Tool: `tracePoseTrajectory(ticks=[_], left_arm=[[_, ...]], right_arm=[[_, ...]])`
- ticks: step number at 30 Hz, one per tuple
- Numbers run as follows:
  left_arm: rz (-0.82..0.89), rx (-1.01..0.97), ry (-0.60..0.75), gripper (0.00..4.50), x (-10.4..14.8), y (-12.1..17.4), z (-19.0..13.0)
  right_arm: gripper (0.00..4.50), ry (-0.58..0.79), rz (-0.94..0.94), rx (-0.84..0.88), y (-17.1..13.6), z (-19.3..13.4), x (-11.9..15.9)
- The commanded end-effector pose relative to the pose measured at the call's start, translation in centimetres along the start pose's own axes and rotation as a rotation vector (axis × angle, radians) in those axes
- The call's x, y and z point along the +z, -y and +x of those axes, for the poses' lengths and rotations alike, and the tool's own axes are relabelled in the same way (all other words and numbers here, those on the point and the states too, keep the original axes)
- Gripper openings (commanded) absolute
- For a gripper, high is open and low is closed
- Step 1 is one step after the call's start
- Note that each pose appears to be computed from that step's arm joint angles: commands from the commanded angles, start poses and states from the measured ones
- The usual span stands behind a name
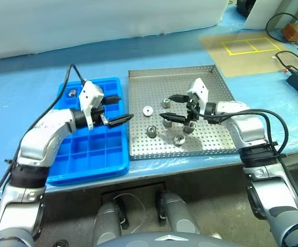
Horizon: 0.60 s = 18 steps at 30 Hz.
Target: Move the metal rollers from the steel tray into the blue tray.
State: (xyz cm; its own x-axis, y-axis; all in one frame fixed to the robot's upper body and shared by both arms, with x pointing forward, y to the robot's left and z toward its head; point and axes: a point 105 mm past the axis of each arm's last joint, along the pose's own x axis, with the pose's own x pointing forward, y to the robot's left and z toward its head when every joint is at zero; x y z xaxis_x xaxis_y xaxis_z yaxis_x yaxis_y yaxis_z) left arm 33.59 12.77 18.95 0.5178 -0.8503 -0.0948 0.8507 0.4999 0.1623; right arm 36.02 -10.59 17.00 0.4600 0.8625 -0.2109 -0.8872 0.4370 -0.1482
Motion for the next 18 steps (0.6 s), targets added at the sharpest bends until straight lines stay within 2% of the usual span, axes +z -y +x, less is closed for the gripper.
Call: tracePoseTrajectory(ticks=[1, 7, 12, 18], left_arm=[[0.118, -0.007, -0.006, 4.49, 1.4, -1.9, 1.2], [0.168, 0.029, -0.189, 4.49, -1.5, -6.0, 3.9], [0.239, -0.11, -0.264, 4.49, -2.3, -5.4, 5.3], [0.274, -0.229, -0.274, 4.49, -2.3, -4.3, 6.6]], right_arm=[[4.48, 0.073, -0.058, -0.027, 0.1, -0.7, 2.5], [4.48, 0.055, -0.05, -0.061, -0.3, -1.0, 1.4], [4.48, 0.066, -0.047, -0.09, -0.8, -1.3, 1.3], [4.48, 0.074, -0.042, -0.122, -1.0, -1.4, 1.3]])
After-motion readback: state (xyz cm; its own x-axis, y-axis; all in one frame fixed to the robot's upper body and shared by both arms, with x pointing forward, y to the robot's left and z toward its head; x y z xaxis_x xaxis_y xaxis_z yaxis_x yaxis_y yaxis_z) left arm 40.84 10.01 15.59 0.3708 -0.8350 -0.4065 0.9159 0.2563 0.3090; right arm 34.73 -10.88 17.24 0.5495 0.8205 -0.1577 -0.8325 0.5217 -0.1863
